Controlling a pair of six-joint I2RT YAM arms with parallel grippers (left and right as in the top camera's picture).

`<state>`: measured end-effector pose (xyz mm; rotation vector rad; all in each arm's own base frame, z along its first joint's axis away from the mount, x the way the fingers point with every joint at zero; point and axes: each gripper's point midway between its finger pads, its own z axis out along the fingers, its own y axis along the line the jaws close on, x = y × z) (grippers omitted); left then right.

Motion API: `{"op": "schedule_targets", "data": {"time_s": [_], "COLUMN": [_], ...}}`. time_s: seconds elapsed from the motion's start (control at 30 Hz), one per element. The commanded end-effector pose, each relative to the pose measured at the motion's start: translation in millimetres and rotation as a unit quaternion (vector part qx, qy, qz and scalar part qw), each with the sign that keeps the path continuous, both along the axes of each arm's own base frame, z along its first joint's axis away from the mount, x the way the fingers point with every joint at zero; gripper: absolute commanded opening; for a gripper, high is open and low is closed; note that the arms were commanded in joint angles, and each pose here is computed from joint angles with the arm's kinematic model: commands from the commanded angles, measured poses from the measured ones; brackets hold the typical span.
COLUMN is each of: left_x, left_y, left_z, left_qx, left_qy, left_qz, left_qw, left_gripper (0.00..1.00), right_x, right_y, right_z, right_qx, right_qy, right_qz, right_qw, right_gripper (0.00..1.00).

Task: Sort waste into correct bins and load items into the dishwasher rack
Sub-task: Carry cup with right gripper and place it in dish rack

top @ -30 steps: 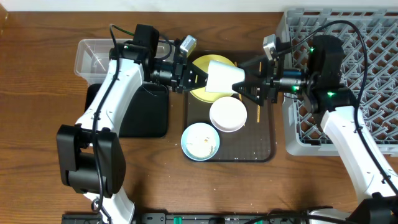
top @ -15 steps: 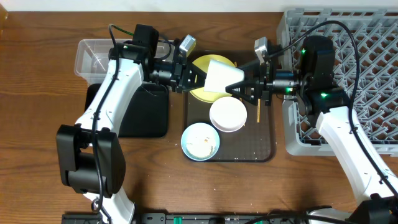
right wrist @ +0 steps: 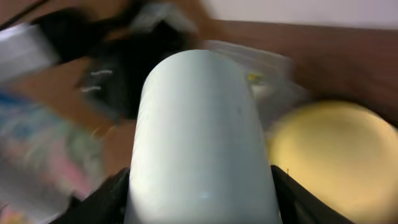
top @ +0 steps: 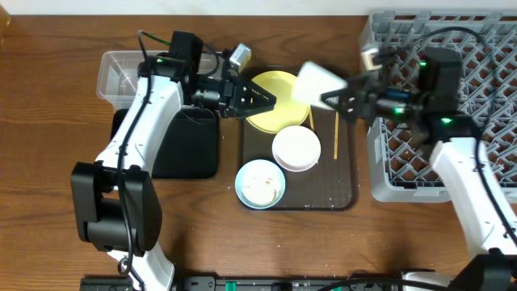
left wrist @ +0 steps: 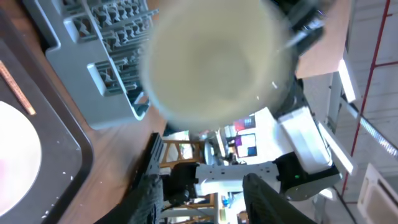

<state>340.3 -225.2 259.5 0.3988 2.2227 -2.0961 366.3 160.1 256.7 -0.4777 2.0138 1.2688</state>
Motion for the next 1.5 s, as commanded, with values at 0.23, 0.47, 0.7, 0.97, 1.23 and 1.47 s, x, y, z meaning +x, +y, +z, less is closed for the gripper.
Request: {"op": "schedule_targets", "data": {"time_s": [0.23, 0.47, 0.7, 0.97, 1.23, 1.47], "left_x": [21, 25, 19, 15, 15, 15], "left_y": [20, 40, 53, 50, 49, 49], "left_z": [-45, -80, -103, -111, -111, -111], "left_qx": [0.17, 0.317, 0.408, 0.442, 0.443, 0.443], "left_qy": [-0.053, -0.073, -0.071, -0.084, -0.085, -0.085], "left_qz": [0.059, 0.086, 0.083, 0.075, 0.073, 0.073], "left_qw": [0.982, 0.942, 0.906, 0.89, 0.889, 0.889], "left_gripper": [0.47, 0.47, 0.47, 0.47, 0.47, 0.47], "right_x": [-11, -65, -101, -108, -105, -98], "right_y": [-129, -174, -186, -203, -205, -205], "right_z": [-10, -22, -51, -81, -108, -126], "right_qx": [-0.209, -0.324, -0.374, -0.405, -0.422, -0.429], "right_qy": [0.091, 0.189, 0.284, 0.355, 0.399, 0.418], "right_qz": [-0.324, -0.396, -0.394, -0.386, -0.359, -0.346], "right_qw": [0.918, 0.838, 0.79, 0.749, 0.731, 0.723], "right_gripper": [0.6, 0.59, 0.56, 0.54, 0.53, 0.54]}}
